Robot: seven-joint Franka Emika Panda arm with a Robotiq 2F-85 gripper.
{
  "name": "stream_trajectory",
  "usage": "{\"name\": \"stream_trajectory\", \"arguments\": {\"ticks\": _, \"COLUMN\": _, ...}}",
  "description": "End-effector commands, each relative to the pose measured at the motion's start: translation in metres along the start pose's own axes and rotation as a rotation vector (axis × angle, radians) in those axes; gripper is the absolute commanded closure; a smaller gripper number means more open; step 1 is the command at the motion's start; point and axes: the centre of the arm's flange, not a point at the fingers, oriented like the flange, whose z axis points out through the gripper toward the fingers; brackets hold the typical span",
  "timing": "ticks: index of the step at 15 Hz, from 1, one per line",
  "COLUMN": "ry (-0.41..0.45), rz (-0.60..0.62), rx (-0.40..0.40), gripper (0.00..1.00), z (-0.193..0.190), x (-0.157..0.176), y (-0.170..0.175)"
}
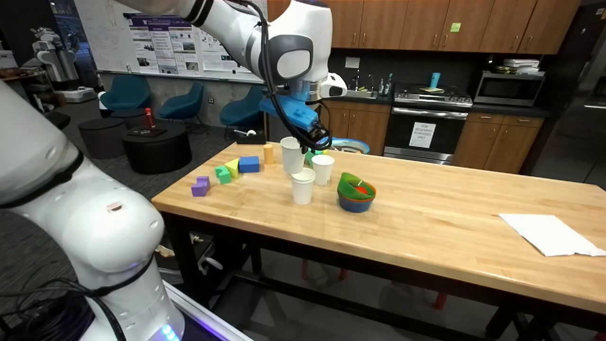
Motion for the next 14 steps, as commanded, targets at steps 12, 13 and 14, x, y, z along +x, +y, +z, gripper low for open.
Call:
{"name": "stream_trajectory", "arguments": {"ticks": 12, "ry": 0.028, "rz": 0.004, "rx": 0.02, "gripper": 0.99, "z": 0.018, "x": 0.013, "y": 0.015}}
{"name": "stream_trajectory", "arguments": {"ticks": 13, "ry": 0.029, "rz": 0.005, "rx": 0.019, "gripper": 0.99, "z": 0.017, "x": 0.013, "y": 0.016}}
{"name": "stream_trajectory", "arguments": {"ticks": 14, "ry": 0.027, "rz": 0.005, "rx": 0.018, "gripper": 0.99, "z": 0.018, "x": 0.013, "y": 0.016}}
